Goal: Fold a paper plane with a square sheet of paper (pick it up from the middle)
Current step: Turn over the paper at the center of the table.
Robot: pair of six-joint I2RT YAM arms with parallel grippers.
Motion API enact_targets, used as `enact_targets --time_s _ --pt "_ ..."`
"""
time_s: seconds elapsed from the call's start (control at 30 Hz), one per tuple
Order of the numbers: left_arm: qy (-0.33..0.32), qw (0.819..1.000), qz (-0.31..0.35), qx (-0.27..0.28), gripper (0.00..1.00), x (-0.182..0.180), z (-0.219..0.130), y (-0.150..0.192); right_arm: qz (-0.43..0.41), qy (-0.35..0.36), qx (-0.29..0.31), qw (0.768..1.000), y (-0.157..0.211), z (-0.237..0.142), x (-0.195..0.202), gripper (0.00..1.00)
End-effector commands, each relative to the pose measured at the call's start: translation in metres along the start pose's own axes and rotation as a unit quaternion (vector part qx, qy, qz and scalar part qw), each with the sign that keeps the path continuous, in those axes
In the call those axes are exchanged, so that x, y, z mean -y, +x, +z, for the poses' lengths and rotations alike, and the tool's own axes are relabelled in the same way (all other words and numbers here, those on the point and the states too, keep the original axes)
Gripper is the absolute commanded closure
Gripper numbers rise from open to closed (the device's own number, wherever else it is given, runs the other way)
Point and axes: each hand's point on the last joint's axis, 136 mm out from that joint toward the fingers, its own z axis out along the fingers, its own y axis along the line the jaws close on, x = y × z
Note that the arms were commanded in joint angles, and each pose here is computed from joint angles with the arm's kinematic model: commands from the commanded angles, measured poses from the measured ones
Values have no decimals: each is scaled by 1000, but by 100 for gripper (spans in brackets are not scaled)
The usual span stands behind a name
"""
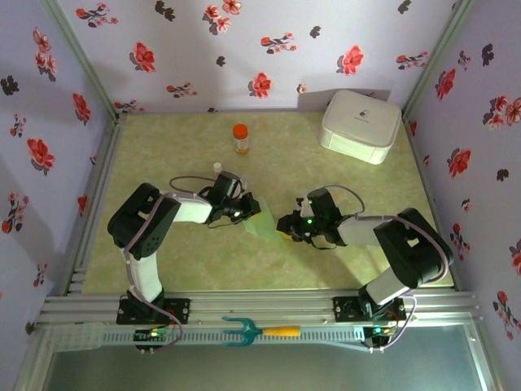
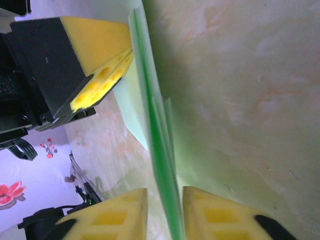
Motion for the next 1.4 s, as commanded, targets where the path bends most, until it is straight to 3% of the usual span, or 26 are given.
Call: enact_targets --time_s 0.0,0.1,0.23,0.47,0.7,1.03,1.37 --pt "-15 1000 -6 -1 99 -4 0 1 -4 -1 -8 1000 4 0 5 83" --pt "8 1000 -1 1 95 9 -4 -2 -5 0 -5 1000 4 -1 6 90" --pt "32 999 20 12 82 33 -19 -8 -15 8 1 1000 3 -6 4 96" --pt "44 992 94 67 69 77 -66 -21 -66 49 30 996 -1 -30 -4 97" --pt "0 980 129 149 65 69 -113 -28 -165 125 117 971 -18 -80 -18 98" --pt "-26 963 130 233 65 53 -152 -34 -224 195 167 940 -29 -117 -30 98" --pt "-25 963 127 238 60 54 -154 -34 -271 270 185 905 -32 -129 -31 99"
